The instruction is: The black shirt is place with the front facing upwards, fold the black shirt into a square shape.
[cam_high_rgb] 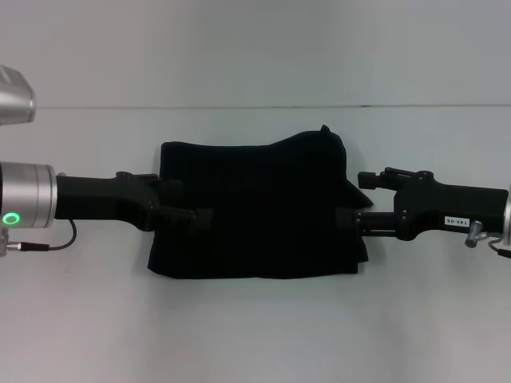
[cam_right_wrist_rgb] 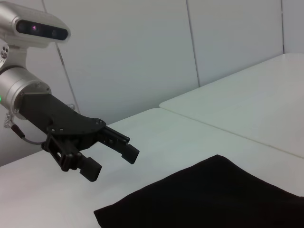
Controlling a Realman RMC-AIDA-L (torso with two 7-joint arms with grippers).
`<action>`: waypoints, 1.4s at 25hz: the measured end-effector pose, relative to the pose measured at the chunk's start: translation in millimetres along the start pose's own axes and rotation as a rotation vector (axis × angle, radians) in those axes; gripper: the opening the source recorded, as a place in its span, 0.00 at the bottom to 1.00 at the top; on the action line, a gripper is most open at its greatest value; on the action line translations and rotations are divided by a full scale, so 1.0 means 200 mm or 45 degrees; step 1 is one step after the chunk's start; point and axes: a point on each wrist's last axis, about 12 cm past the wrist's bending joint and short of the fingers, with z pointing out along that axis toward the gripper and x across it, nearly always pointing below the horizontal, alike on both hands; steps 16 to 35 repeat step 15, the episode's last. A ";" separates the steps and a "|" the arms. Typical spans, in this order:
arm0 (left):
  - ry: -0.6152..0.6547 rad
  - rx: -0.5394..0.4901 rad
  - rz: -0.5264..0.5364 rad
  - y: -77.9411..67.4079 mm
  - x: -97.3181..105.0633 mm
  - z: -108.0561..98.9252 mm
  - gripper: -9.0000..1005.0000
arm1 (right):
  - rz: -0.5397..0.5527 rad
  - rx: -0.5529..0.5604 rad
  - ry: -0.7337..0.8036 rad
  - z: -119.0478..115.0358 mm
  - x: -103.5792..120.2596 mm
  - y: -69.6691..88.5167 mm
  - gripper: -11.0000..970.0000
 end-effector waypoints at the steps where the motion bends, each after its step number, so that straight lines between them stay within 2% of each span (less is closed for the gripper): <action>1: 0.000 0.000 0.000 0.00 0.00 0.00 0.95 | 0.000 0.000 0.000 0.00 0.00 0.00 0.94; 35: 0.000 0.001 0.002 0.00 0.00 0.00 0.95 | 0.001 -0.012 -0.002 0.00 0.00 0.00 0.94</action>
